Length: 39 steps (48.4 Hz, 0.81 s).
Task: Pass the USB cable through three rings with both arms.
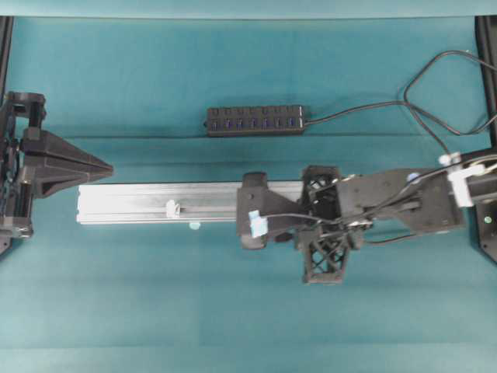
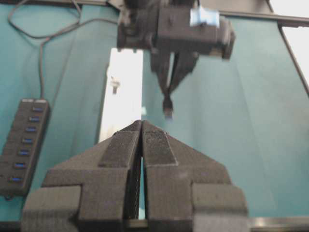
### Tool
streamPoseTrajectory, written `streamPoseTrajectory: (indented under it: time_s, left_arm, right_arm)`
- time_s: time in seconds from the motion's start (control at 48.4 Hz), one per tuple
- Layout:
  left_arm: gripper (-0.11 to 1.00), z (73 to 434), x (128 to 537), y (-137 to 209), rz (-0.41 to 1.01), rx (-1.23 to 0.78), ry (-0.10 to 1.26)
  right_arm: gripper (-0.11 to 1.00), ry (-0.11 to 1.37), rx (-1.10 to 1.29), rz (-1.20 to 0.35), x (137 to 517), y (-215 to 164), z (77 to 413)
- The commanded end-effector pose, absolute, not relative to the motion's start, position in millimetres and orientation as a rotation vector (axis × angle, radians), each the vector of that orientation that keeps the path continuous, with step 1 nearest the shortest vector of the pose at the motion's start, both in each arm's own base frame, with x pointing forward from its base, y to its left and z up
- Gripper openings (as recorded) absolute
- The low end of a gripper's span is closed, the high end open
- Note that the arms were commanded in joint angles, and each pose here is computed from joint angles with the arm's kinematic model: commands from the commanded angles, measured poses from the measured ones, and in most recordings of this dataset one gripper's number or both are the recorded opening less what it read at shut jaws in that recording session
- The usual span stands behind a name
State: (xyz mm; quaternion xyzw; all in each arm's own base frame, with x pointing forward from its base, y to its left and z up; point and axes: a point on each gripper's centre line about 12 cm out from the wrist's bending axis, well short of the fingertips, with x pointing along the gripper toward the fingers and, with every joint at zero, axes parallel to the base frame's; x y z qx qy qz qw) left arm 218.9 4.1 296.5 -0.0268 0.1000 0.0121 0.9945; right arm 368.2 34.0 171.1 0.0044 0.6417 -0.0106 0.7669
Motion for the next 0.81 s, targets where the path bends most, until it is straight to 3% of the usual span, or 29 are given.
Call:
streamPoseTrajectory:
  time_s: [0.0, 0.372, 0.785]
  left_arm:
    - [0.03, 301.3, 220.3, 5.2, 0.028, -0.051, 0.188]
    - [0.03, 301.3, 220.3, 5.5, 0.03, -0.056, 0.188]
    - [0.03, 302.0, 219.7, 5.5, 0.03, -0.054, 0.185]
  right_arm:
    - [-0.08, 1.357, 0.013, -0.035, 365.1, 30.9, 196.6]
    - [-0.08, 1.403, -0.056, -0.109, 334.4, 8.3, 233.1]
    - [-0.08, 1.43, -0.055, -0.146, 295.6, -5.0, 231.4]
